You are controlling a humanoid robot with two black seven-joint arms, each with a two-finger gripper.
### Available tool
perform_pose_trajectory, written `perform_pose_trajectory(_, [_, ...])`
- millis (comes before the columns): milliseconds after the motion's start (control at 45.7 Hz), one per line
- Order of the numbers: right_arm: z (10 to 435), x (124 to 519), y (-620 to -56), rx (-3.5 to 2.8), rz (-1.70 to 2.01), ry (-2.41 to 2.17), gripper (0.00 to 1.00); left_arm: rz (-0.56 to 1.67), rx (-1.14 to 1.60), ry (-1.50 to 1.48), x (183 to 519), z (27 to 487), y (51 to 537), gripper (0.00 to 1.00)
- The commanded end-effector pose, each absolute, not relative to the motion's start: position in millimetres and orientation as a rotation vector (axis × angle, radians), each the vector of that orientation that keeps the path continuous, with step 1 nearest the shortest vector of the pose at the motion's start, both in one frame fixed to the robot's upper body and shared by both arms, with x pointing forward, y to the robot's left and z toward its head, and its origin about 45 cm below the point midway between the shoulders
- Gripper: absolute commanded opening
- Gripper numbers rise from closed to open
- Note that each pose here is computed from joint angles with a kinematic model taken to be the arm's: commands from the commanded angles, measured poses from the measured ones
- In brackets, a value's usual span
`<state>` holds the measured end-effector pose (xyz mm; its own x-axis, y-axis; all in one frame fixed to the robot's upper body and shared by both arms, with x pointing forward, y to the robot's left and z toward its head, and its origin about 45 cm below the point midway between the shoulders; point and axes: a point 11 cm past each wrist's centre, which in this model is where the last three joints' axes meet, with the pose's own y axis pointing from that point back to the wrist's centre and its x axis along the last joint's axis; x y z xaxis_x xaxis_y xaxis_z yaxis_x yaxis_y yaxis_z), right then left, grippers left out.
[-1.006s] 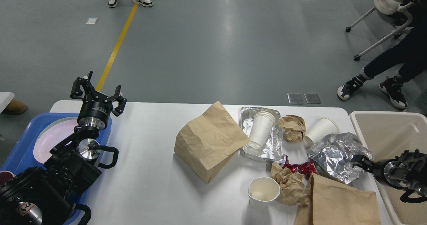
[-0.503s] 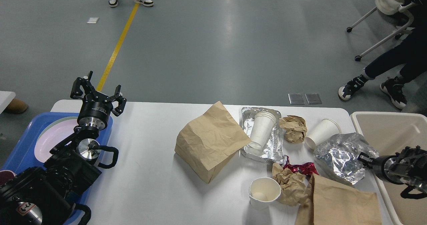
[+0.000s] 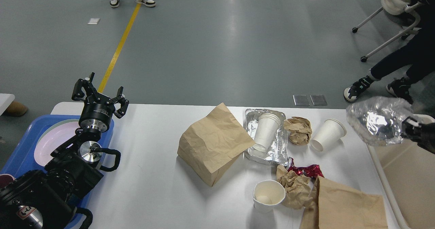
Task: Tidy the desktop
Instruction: 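Grasp the crumpled foil with the right gripper and drop it in the bin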
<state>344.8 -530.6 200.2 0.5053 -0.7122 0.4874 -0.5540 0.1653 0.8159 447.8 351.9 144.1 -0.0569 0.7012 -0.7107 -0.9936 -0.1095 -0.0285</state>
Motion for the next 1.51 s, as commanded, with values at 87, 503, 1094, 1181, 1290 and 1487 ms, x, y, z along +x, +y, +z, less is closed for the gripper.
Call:
perform_pose_trajectory(87, [305,384,-512,1.72,-0.124,-1.158,0.0,1.572,-0.68,0.569,448,144,352,0.97])
perform_pose_trajectory(503, [357,393,-530,1.679,-0.05,-1.255,0.0,1.572,-0.68,0.569,448,144,352,0.96])
perform_pose_trajectory(1094, [148,249,-644,1.028,-0.099,-1.19,0.84,1.572,-0.68,0.569,448,144,352,0.96])
perform_pose_trajectory(1181, [132,249,-639,0.994,-0.034,-1.175,1.0,1.572,-0.68,0.569,448,144,352,0.96])
perform_pose_trajectory(1290, [118,242,-632,1.008,-0.05,-1.141,1.0,1.572,-0.68,0.569,448,144,352,0.96])
perform_pose_trajectory(1487, [128,282,-610,1.069,0.004,-1.168,1.0,1.572,-0.68,0.569,448,144,352,0.96])
